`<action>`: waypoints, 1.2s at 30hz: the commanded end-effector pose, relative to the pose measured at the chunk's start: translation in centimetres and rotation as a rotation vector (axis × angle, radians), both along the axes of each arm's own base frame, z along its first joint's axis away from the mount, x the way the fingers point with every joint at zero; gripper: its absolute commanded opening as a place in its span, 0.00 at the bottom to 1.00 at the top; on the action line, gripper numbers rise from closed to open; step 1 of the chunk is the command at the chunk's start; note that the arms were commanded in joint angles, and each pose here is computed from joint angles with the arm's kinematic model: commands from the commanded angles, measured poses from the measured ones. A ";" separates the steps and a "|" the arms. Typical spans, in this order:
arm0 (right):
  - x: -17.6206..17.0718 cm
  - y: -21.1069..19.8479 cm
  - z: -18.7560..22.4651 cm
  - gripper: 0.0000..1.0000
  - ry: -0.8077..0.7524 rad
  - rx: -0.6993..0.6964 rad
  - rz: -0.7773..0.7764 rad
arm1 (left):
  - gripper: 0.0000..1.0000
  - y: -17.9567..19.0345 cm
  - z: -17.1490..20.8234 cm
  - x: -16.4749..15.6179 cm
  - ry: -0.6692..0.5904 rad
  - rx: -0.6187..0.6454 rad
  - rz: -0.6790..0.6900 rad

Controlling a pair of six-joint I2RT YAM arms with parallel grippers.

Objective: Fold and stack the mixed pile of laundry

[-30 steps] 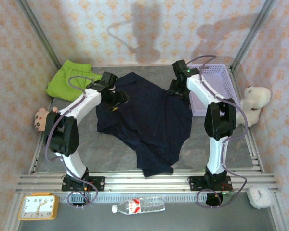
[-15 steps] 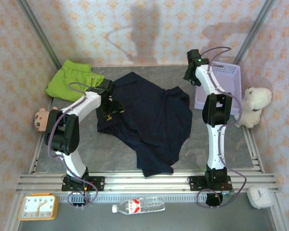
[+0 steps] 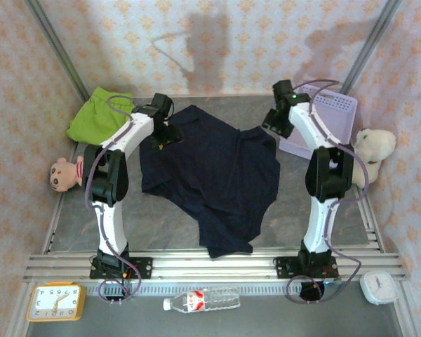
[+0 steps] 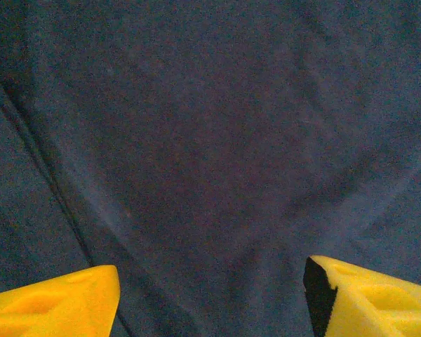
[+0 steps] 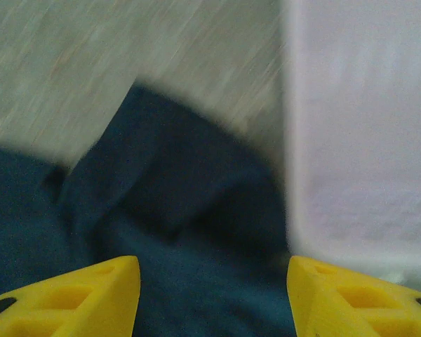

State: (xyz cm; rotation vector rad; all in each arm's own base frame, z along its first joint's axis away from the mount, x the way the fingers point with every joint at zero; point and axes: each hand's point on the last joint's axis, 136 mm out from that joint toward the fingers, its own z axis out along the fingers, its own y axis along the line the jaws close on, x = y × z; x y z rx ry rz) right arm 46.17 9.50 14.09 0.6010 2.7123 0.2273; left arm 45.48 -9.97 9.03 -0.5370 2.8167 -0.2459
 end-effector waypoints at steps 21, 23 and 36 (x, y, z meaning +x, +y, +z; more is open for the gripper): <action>0.9 3.6 -12.4 0.58 0.148 -0.074 -0.072 | 0.71 7.5 -9.4 -16.4 0.411 0.324 0.008; 3.0 3.7 -12.9 0.57 0.147 -0.092 -0.075 | 0.71 7.6 -8.6 -16.7 0.395 0.320 0.007; 3.0 5.8 -3.4 0.57 0.006 -0.011 0.026 | 0.74 4.8 -0.4 -6.4 0.113 0.216 0.032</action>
